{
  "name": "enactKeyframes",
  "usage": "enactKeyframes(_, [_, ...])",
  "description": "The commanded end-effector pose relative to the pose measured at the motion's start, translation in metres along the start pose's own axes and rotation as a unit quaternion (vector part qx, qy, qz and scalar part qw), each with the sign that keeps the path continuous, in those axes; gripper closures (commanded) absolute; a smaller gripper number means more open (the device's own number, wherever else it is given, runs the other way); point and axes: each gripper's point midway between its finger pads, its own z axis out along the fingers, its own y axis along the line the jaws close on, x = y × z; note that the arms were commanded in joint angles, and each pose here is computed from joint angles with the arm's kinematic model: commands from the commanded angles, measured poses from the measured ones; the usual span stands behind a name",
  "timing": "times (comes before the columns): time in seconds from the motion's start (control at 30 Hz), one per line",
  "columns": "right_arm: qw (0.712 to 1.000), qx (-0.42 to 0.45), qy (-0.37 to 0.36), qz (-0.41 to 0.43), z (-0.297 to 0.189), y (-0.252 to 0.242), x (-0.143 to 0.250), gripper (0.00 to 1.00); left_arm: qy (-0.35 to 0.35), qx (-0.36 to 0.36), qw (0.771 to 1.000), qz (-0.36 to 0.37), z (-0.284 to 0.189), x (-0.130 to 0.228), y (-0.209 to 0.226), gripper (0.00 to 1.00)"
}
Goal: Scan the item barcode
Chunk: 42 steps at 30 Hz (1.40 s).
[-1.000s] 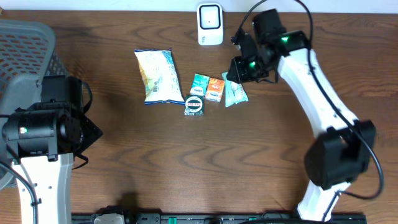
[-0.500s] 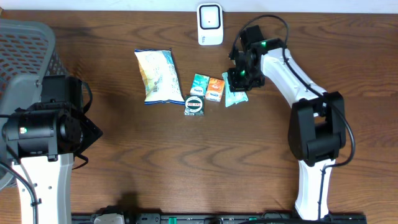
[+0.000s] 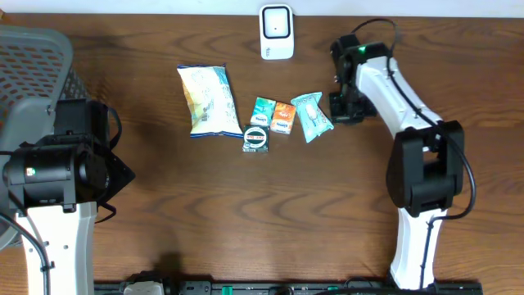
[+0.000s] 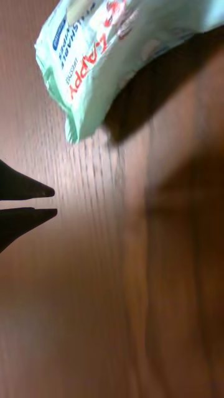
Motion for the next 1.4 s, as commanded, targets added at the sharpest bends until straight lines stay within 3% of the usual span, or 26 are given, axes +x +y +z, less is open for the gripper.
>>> enactKeyframes(0.0, [0.994, -0.077, -0.058, -0.059, -0.052, 0.028, -0.011, 0.99, 0.000, -0.002, 1.000, -0.008, -0.001, 0.000, 0.002, 0.03])
enactKeyframes(0.1, [0.978, -0.160, -0.080, -0.103, -0.068, 0.067, -0.013, 0.99, 0.000, -0.002, 1.000, -0.008, -0.001, 0.000, 0.002, 0.02])
enactKeyframes(0.3, [0.966, -0.191, -0.129, -0.120, -0.059, 0.101, -0.036, 0.95, 0.000, -0.002, 1.000, -0.008, -0.001, 0.000, 0.002, 0.02])
enactKeyframes(0.6, [0.973, -0.189, -0.106, -0.076, -0.015, 0.091, -0.038, 0.93, 0.000, -0.002, 1.000, -0.008, -0.001, 0.000, 0.002, 0.02])
enactKeyframes(0.77, [0.974, -0.194, -0.089, -0.074, -0.002, 0.090, -0.029, 0.99, 0.000, -0.002, 1.000, -0.008, -0.001, 0.000, 0.002, 0.03])
enactKeyframes(0.97, [0.975, -0.193, -0.074, -0.076, 0.016, 0.092, -0.017, 0.98, 0.000, -0.002, 1.000, -0.008, -0.001, 0.000, 0.002, 0.02])
enactKeyframes(1.1, [0.981, -0.167, -0.072, -0.066, 0.023, 0.079, -0.017, 0.99, 0.000, -0.002, 1.000, -0.008, -0.001, 0.000, 0.002, 0.02])
enactKeyframes(1.37, [0.998, -0.028, -0.047, 0.006, 0.021, 0.007, -0.014, 0.99, 0.000, -0.002, 1.000, -0.008, -0.001, 0.000, 0.002, 0.02])
